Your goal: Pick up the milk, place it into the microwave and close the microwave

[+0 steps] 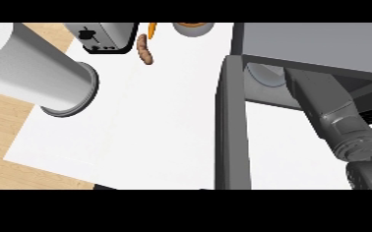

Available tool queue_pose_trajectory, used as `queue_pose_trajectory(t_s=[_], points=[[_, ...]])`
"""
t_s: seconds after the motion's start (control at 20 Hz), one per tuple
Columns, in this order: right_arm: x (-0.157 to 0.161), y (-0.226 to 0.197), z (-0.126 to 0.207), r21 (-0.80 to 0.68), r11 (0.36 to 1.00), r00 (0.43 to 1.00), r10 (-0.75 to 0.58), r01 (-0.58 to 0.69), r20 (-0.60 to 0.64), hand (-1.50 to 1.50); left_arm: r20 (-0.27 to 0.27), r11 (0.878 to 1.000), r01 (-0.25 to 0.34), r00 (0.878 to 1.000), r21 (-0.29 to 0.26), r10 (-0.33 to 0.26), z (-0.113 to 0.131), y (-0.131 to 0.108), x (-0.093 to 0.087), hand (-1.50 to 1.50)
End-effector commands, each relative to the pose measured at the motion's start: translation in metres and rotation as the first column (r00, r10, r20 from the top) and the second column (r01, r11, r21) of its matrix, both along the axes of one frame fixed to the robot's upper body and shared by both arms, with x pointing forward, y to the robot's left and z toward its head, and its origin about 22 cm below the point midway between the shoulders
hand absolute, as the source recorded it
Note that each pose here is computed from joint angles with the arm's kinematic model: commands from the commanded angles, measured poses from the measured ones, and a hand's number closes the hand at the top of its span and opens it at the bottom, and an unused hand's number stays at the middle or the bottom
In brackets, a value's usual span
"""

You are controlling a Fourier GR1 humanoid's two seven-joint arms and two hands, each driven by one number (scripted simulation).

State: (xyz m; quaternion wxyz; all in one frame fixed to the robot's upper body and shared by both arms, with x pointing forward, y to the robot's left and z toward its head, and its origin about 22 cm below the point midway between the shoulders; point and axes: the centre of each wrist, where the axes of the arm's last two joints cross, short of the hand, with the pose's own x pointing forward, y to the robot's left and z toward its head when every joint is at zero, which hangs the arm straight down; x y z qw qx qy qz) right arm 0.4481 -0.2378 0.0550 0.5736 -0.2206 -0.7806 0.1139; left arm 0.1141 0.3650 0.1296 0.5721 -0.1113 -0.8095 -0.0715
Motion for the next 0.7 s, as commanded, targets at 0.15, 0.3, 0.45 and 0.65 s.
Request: queue_pose_trajectory(t_s=[0.15, 0.3, 0.45, 0.65], points=[[0.017, 0.054, 0.039, 0.03, 0.999, 0.997, -0.012, 0.01, 0.071, -1.5, -0.036, 1.0, 0.024, 0.999, 0.009, -0.024, -0.002, -0.003, 0.001, -1.5], [0.014, 0.035, 0.029, 0.042, 0.998, 0.994, -0.059, 0.056, 0.089, -1.5, -0.058, 1.0, 0.021, 0.998, -0.015, -0.022, -0.011, -0.008, 0.001, -1.5], [0.012, 0.03, 0.024, 0.015, 0.999, 0.996, -0.029, 0.028, 0.079, -1.5, -0.067, 0.999, 0.025, 0.997, -0.023, -0.027, -0.022, -0.007, 0.005, -1.5], [0.009, 0.015, 0.019, 0.004, 1.0, 0.999, 0.021, -0.021, 0.044, -1.5, -0.079, 1.0, 0.005, 0.997, -0.019, -0.007, -0.024, -0.01, 0.002, -1.5]])
